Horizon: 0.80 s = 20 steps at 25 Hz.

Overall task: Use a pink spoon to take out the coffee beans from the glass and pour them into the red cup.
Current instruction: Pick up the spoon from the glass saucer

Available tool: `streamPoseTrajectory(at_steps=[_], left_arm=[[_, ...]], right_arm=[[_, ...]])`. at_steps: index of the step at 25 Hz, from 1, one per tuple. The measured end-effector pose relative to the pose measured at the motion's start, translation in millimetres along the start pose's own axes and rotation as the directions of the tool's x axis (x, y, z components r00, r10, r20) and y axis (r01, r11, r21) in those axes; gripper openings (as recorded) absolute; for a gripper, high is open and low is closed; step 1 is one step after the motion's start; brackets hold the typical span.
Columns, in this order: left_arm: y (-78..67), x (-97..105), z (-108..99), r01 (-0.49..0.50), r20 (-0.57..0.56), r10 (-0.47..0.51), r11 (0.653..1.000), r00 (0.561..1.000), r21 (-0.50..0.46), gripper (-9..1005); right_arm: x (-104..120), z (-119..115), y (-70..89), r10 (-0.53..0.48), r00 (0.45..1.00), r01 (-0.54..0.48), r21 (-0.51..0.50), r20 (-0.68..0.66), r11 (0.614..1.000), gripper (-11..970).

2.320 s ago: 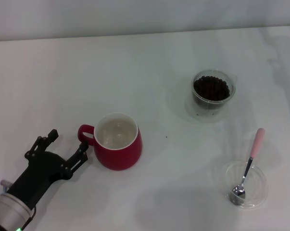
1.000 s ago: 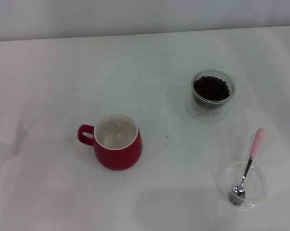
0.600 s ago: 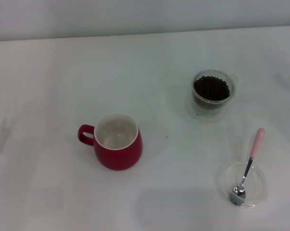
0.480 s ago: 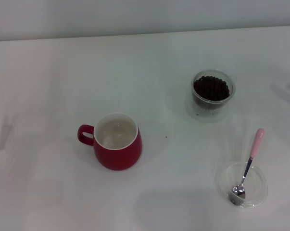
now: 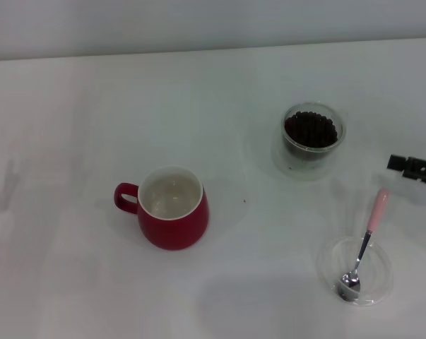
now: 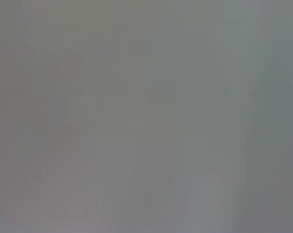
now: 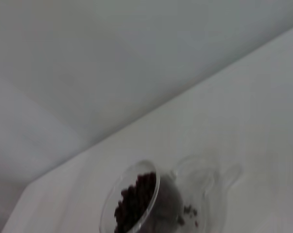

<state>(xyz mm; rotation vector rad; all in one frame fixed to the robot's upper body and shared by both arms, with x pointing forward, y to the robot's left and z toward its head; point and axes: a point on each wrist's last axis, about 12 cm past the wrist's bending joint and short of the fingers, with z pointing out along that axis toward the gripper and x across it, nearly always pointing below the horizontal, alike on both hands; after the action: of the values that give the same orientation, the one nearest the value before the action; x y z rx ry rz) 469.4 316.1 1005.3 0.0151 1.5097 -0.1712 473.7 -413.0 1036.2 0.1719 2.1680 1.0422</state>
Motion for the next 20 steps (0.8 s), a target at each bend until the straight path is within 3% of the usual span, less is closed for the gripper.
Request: streamPoseTrajectory(at_steps=[20], left_arm=[[-11.6,1,16,0.016,-0.022,-0.015,0.999,1.0,0.032,880]], right_arm=[[22,17,6.8,-0.008,0.996,0.005,-0.029,-0.089,1.0,864]])
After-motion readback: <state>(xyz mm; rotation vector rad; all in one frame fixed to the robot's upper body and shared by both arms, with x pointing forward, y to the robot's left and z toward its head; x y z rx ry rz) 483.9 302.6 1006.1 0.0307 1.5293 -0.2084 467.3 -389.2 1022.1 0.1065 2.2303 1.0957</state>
